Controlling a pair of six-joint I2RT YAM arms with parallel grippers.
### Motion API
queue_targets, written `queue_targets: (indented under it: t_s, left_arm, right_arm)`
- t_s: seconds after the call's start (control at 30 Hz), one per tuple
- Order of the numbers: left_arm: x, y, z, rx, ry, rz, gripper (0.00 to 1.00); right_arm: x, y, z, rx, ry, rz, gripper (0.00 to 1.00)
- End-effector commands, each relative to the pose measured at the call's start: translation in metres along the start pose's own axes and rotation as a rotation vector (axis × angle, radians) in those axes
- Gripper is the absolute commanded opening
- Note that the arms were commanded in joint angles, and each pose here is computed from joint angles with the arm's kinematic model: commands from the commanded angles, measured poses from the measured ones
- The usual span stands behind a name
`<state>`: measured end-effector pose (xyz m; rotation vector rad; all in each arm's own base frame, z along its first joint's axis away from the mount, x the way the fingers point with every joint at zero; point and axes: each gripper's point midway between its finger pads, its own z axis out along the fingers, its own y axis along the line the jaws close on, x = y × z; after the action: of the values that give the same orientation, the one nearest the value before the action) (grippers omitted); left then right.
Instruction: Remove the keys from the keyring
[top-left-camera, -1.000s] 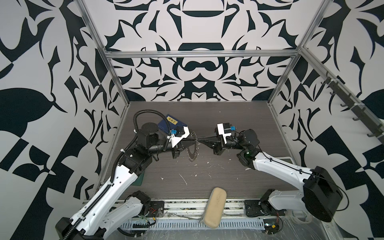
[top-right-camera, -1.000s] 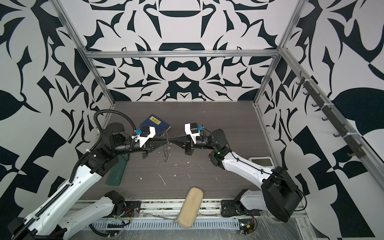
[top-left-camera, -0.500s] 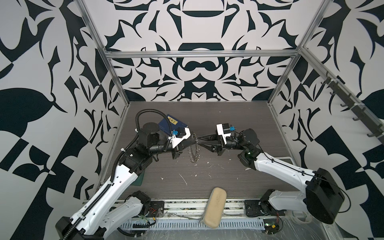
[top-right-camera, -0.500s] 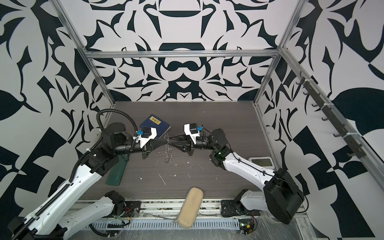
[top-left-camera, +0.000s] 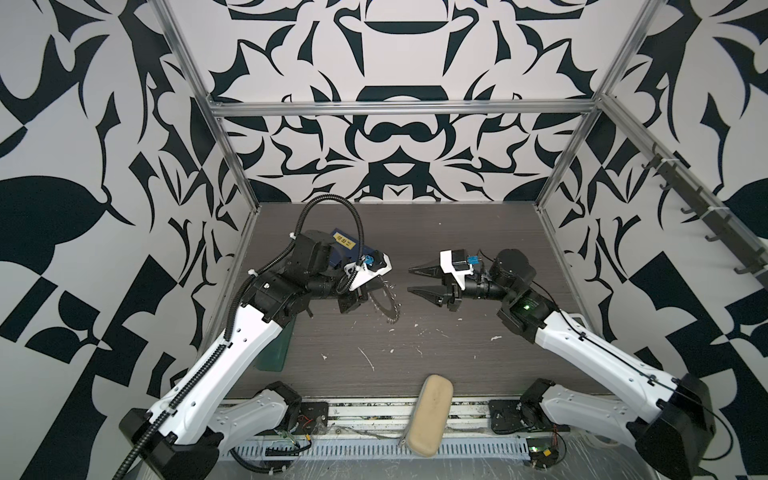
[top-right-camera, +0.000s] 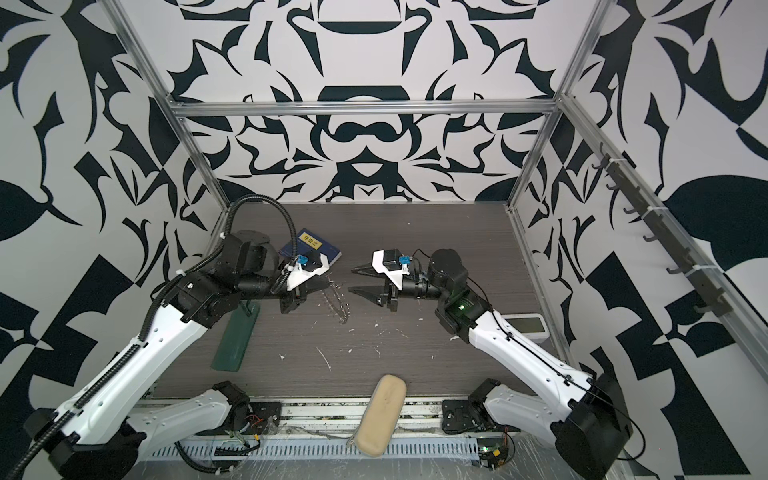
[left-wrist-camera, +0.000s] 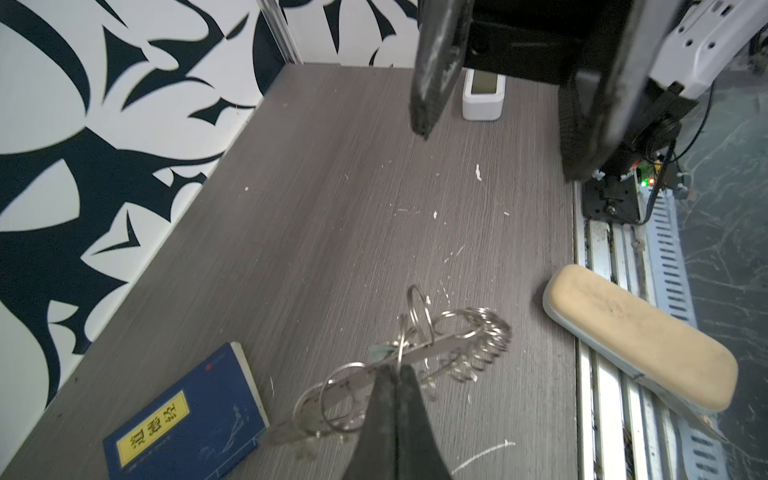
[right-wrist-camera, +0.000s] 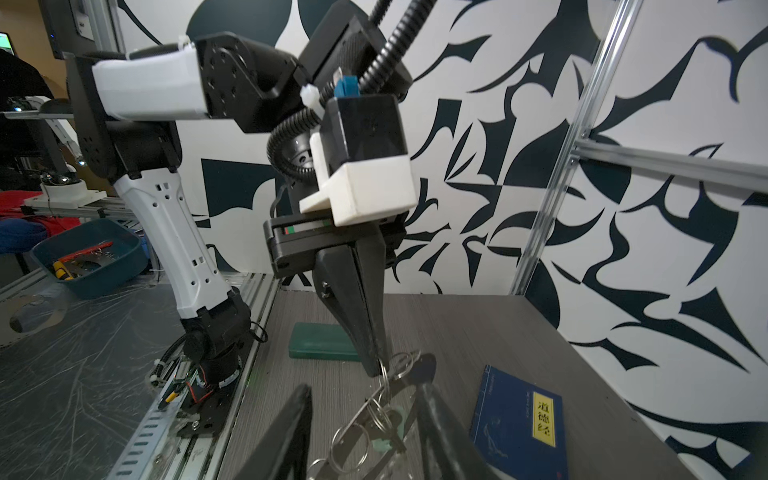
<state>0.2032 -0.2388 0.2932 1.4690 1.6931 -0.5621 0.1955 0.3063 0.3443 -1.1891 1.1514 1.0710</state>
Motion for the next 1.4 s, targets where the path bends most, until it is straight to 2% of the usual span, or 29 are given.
queue_targets:
  t_s: [0.0,0.13,0.37,0.6,0.87,1.17,1.37]
  left_arm:
    - [0.011,-0.012,-0.009,0.030,0.071,0.019,0.00]
    - [0.005,-0.018,-0.014,0.039,0.021,0.059,0.00]
    - [0.003,-0.021,-0.017,0.043,0.012,0.052,0.00]
    - [0.008,-0.021,-0.015,0.062,0.055,0.041,0.00]
    - [0.011,-0.021,-0.014,0.075,0.076,0.042,0.00]
    - [0.010,-0.024,-0.015,0.081,0.068,0.045,0.00]
    - [0.009,-0.026,-0.015,0.088,0.059,0.044,0.00]
  right_arm:
    - [-0.008,-0.013,0.003,0.052,-0.028,-0.067,0.40]
    - [0.000,-0.021,0.011,0.044,-0.023,-0.068,0.39]
    - [0.005,-0.008,0.024,-0.077,-0.018,-0.039,0.38]
    - [0.004,0.009,0.033,-0.145,-0.012,-0.016,0.38]
    - [0.010,0.016,0.050,-0.197,-0.003,0.002,0.34]
    - [0.020,0.015,0.056,-0.204,0.013,0.018,0.25]
    - [0.023,0.015,0.060,-0.210,0.018,0.022,0.11]
